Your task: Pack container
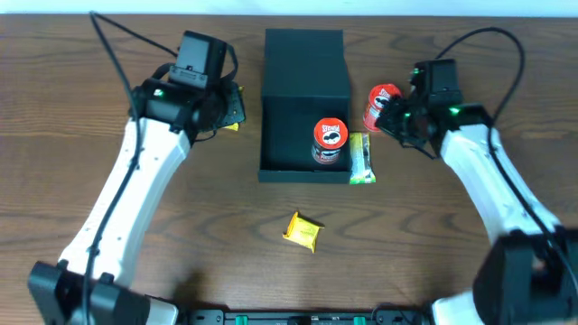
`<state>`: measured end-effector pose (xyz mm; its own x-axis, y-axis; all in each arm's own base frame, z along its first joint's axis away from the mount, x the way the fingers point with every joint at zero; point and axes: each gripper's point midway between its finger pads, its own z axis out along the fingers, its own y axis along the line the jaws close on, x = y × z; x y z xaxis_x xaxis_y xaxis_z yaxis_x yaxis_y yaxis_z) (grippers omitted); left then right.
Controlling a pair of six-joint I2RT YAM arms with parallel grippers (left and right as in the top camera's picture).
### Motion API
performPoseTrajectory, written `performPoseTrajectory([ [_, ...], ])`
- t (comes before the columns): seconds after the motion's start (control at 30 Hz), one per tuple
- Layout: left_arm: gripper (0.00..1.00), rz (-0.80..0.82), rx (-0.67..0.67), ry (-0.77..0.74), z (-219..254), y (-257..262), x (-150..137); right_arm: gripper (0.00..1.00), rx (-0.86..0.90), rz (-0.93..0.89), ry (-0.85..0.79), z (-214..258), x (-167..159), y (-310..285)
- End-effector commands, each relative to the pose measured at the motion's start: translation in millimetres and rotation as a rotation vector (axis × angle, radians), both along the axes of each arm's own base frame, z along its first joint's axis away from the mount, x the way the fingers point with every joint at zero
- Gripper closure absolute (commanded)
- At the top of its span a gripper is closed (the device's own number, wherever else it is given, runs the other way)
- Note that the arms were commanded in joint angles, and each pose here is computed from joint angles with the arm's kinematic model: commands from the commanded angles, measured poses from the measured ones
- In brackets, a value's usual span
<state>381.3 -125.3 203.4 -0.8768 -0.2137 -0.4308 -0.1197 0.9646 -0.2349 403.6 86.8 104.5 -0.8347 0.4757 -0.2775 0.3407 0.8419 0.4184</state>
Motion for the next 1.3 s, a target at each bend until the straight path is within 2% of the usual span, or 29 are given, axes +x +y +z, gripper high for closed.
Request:
performPoseTrajectory([
  [0.0, 0.94, -0.086, 0.002, 0.05, -25.2, -23.2, 6.4, 0.99, 0.067, 0.029, 0.051, -16.4, -4.1, 19.4],
  [0.2, 0.94, -0.137, -0.011, 0.088, -43.5, -44.9, 5.5, 0.99, 0.136, 0.023, 0.07, -20.6, -2.2, 32.5],
  [0.73, 0.94, -0.137, -0.011, 0.088, -43.5, -44.7, 5.4, 0.99, 0.158, 0.019, 0.05, -16.1, -3.1, 72.5],
  [1.03, 0.94, -0.134, -0.004, 0.086, -43.6, -43.6, 6.0, 0.98, 0.344, 0.069, 0.096, -1.2, -15.9, 121.8],
  [1.27, 0.94, -0.162, 0.018, 0.093, -47.0, -42.3, 4.4, 0.98, 0.27, 0.074, 0.071, -6.9, -13.5, 112.1],
])
